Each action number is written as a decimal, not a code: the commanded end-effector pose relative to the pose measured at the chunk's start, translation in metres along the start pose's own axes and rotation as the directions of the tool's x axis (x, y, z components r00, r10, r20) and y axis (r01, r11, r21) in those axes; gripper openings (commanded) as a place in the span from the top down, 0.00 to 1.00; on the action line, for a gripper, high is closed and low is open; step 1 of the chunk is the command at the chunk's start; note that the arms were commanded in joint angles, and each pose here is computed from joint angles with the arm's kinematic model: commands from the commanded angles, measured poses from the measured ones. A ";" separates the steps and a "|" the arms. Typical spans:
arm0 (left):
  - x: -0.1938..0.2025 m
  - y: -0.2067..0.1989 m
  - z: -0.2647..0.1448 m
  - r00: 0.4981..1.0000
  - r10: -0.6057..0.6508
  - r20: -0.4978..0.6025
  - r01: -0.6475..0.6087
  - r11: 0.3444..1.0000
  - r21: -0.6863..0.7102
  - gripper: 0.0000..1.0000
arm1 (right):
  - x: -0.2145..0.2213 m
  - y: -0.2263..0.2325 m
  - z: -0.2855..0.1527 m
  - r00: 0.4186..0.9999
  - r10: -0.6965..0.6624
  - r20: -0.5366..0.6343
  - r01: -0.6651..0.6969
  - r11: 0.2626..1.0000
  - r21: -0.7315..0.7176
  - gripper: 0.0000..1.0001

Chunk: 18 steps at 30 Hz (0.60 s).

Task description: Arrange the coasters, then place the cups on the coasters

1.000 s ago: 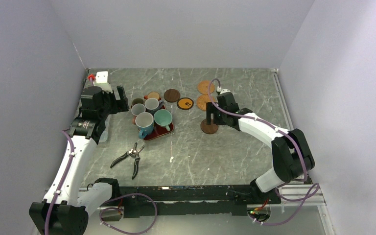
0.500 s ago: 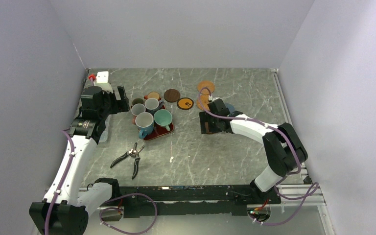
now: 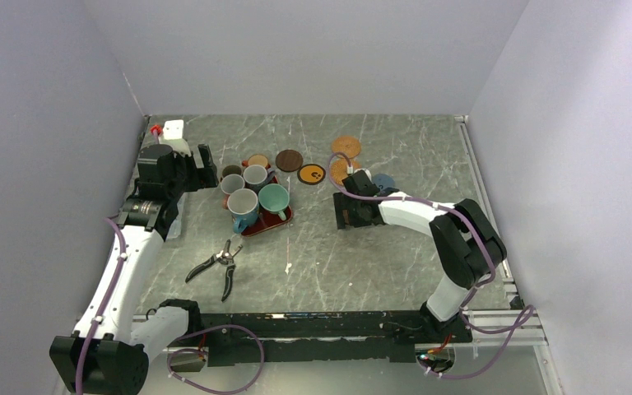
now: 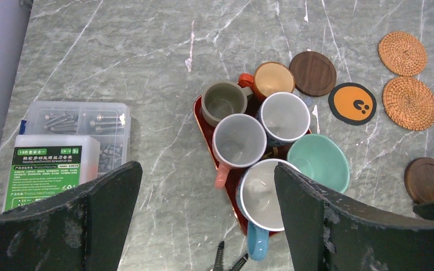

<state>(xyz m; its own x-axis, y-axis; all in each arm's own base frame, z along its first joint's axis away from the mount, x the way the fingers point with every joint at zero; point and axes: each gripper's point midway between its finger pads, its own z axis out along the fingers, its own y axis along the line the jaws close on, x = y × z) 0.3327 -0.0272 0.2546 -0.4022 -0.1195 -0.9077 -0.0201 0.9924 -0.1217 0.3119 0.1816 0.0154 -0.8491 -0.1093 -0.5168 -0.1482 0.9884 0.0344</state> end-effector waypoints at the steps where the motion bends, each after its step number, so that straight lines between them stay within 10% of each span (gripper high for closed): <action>1: -0.009 -0.004 0.002 0.999 -0.006 0.034 0.006 1.000 0.015 0.06 | -0.007 0.001 0.007 1.000 0.010 0.012 -0.011 0.999 0.047 0.13; 18: -0.009 -0.005 0.002 0.999 -0.008 0.031 0.008 1.000 0.018 0.06 | -0.023 -0.002 0.025 1.000 0.021 0.012 -0.023 0.991 0.131 0.22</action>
<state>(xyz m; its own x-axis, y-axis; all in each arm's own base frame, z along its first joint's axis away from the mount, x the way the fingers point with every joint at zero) 0.3333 -0.0272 0.2531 -0.4066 -0.1191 -0.9058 -0.0207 0.9924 -0.1212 0.3452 0.1961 0.0161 -0.8299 -0.0803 -0.5521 -0.0975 0.9952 0.0018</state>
